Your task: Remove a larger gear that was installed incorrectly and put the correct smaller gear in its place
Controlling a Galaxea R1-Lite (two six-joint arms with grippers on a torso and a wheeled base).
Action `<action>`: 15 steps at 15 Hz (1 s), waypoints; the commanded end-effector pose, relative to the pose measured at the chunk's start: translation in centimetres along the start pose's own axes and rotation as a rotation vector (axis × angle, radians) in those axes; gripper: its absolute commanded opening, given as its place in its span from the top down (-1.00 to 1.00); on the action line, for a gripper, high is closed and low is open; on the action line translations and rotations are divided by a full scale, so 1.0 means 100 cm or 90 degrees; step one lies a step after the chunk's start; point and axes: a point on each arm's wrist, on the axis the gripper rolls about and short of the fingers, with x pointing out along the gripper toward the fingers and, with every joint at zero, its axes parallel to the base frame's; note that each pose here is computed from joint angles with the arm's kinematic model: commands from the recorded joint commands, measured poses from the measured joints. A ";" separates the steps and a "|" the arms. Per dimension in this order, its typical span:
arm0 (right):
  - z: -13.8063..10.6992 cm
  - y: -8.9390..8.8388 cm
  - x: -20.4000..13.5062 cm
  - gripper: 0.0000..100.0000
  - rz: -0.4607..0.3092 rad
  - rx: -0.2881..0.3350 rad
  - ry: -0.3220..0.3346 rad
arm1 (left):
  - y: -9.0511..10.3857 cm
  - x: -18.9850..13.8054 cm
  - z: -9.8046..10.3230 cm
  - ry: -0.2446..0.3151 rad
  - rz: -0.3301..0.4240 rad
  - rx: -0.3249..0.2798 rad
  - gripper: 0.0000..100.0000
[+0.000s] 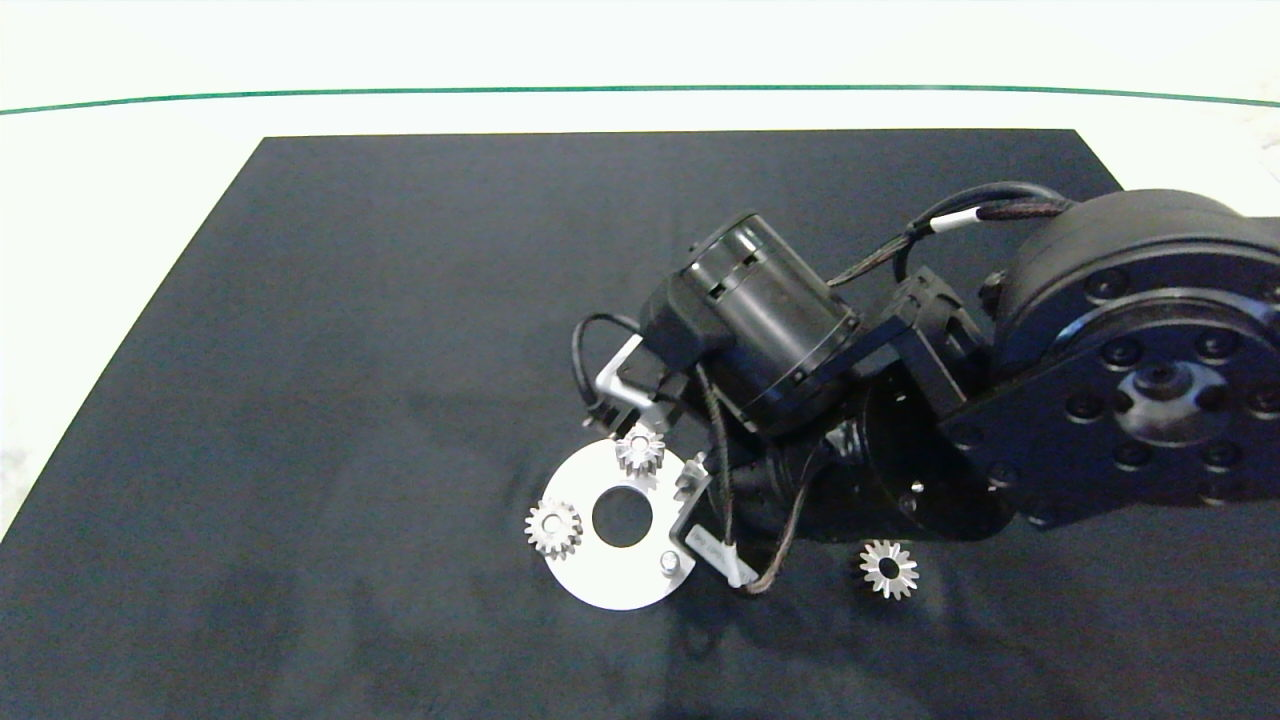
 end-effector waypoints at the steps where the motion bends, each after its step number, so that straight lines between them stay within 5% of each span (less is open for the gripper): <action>1: -0.017 -0.040 0.012 0.32 -0.037 0.064 0.043 | 0.000 -0.001 -0.001 0.003 0.001 0.001 -1.00; 5: -0.036 -0.062 0.031 0.32 -0.027 0.100 0.092 | 0.000 -0.003 -0.002 -0.001 0.001 0.001 -1.00; 10: -0.036 -0.063 0.034 0.32 -0.027 0.105 0.095 | 0.001 -0.004 -0.001 -0.005 0.002 0.000 -1.00; 11: -0.036 -0.063 0.034 -1.00 -0.028 0.106 0.095 | 0.001 -0.004 -0.001 -0.005 0.002 0.000 -1.00; 15: -0.038 -0.063 0.033 -1.00 -0.029 0.105 0.098 | 0.001 -0.007 -0.002 -0.010 0.001 0.000 -1.00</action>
